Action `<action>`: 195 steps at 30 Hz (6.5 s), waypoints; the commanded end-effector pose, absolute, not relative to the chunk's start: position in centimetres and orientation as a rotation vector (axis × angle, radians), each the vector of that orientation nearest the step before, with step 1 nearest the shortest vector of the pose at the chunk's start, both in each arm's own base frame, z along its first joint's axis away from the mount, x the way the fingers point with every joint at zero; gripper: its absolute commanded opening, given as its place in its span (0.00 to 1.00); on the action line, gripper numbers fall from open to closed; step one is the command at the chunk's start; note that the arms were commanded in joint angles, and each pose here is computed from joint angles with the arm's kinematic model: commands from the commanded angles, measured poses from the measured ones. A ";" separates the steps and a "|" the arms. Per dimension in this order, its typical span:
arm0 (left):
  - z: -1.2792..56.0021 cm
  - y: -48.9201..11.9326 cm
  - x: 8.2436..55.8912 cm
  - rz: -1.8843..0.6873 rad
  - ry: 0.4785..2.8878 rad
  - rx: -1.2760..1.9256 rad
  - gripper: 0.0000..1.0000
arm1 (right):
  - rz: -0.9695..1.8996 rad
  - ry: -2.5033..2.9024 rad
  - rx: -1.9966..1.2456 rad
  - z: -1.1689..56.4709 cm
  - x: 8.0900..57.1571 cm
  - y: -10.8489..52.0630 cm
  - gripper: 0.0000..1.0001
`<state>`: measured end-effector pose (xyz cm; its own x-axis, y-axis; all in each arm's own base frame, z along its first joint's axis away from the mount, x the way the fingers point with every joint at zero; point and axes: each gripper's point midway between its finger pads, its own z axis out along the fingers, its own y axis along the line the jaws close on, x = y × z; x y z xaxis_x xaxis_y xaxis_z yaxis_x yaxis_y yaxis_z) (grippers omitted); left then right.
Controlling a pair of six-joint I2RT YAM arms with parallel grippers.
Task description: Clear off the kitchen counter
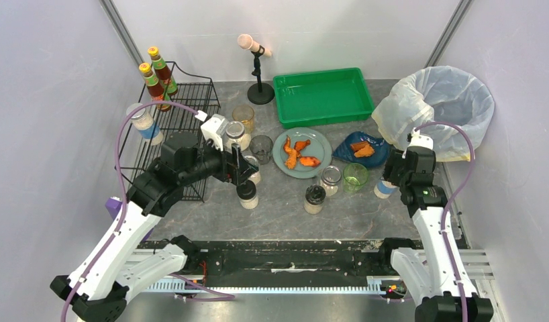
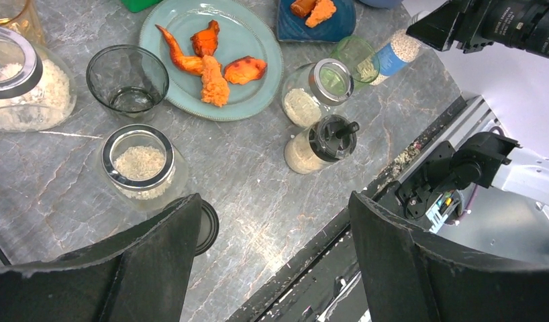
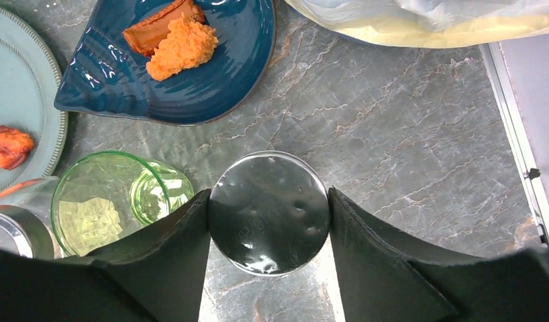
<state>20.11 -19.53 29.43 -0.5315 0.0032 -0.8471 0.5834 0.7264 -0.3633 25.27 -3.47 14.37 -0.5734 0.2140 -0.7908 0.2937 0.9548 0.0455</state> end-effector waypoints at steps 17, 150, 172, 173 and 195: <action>33.5 -26.7 18.7 -0.946 1.778 0.755 0.86 | 0.036 2.015 -0.010 27.3 26.3 0.5 0.36; 42.5 11.8 27.6 0.476 1.433 -0.653 0.26 | 0.507 1.686 -0.667 33.7 20.3 21.7 0.98; 31.8 15.3 30.5 0.505 1.393 -0.808 0.33 | 0.403 1.692 -0.736 28.7 20.1 20.0 0.98; 31.2 15.3 30.4 0.507 1.398 -0.815 0.35 | 0.399 1.692 -0.732 28.7 20.2 19.9 0.98; 27.1 15.0 29.7 0.501 1.445 -0.819 0.83 | 0.390 1.685 -0.716 28.7 20.0 19.3 0.98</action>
<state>30.58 14.38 25.91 0.0429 -0.1675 -0.9849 -0.7184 0.6799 -0.1469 19.82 19.50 27.58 -0.1432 -0.2764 -0.9503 -0.6566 0.7450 -0.1177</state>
